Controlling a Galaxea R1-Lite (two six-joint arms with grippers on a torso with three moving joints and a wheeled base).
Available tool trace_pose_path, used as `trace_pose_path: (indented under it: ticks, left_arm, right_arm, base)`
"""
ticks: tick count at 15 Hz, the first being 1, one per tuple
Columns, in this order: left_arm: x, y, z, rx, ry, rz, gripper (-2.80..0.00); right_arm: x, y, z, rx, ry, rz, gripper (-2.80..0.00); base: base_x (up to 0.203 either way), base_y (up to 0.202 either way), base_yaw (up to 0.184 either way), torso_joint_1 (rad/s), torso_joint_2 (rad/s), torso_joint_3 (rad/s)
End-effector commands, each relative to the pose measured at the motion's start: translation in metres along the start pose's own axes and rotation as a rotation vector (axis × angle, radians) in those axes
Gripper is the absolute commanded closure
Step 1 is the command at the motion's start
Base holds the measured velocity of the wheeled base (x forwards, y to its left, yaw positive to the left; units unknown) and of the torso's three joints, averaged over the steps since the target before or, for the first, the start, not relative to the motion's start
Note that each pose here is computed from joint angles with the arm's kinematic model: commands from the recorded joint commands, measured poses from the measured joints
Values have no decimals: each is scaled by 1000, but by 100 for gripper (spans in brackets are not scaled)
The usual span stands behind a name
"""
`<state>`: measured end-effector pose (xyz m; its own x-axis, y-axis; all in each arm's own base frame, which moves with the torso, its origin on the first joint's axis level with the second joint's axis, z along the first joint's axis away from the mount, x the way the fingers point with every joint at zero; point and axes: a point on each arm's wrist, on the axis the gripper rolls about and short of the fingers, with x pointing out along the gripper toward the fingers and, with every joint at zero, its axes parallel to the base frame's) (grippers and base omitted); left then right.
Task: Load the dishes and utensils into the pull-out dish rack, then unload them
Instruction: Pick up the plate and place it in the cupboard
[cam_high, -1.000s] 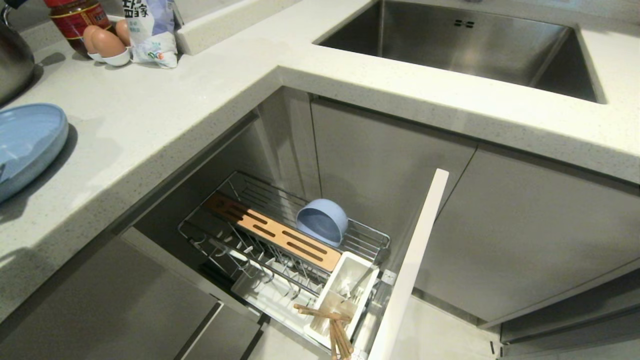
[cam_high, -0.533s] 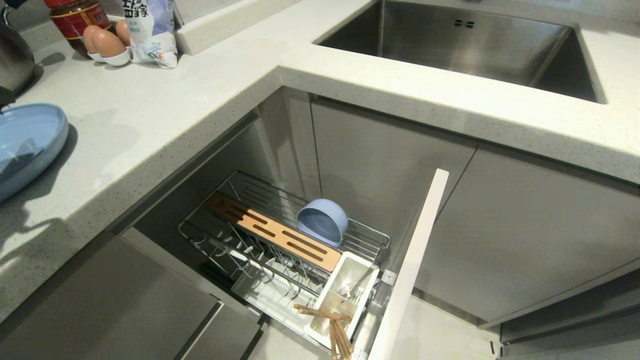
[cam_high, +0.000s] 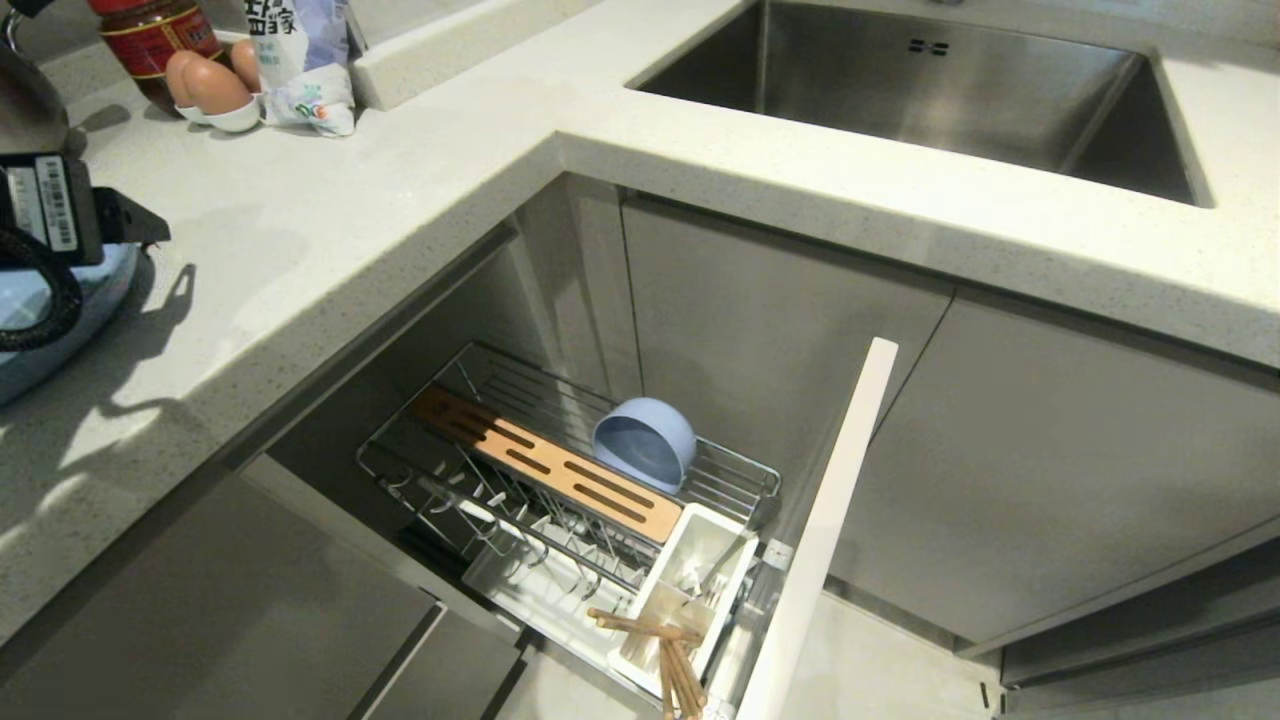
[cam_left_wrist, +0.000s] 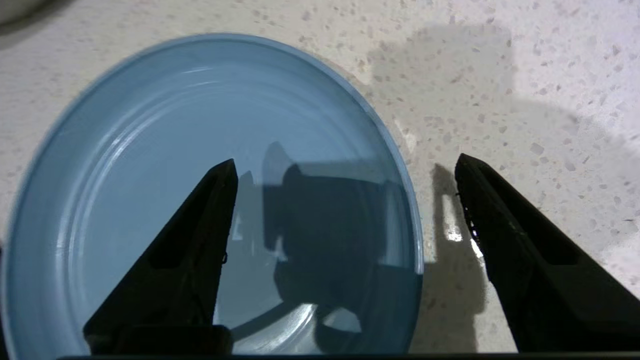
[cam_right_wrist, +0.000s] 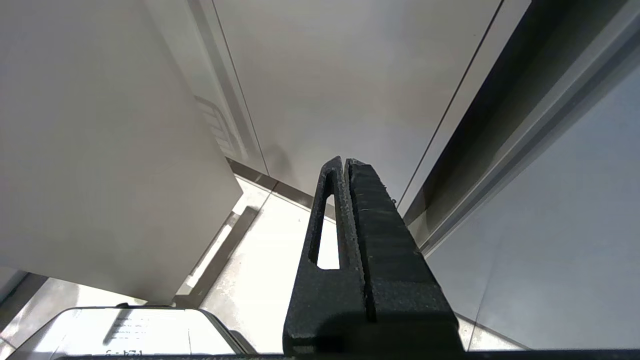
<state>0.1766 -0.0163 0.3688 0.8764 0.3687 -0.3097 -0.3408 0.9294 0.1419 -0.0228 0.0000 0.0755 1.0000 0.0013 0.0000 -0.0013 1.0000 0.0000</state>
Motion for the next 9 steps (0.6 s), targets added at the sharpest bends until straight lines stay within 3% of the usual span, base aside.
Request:
trace_pose_path:
  ticks: [1, 9]
  left_arm:
    - [10, -5, -2, 17, 33, 4, -280]
    - [22, -9, -2, 10, 55, 17, -280]
  right_arm:
    - [0, 0, 0, 0, 0, 0, 0]
    - [0, 0, 0, 0, 0, 0, 0]
  base:
    - [0, 0, 0, 0, 0, 0]
    - [0, 0, 0, 0, 0, 0]
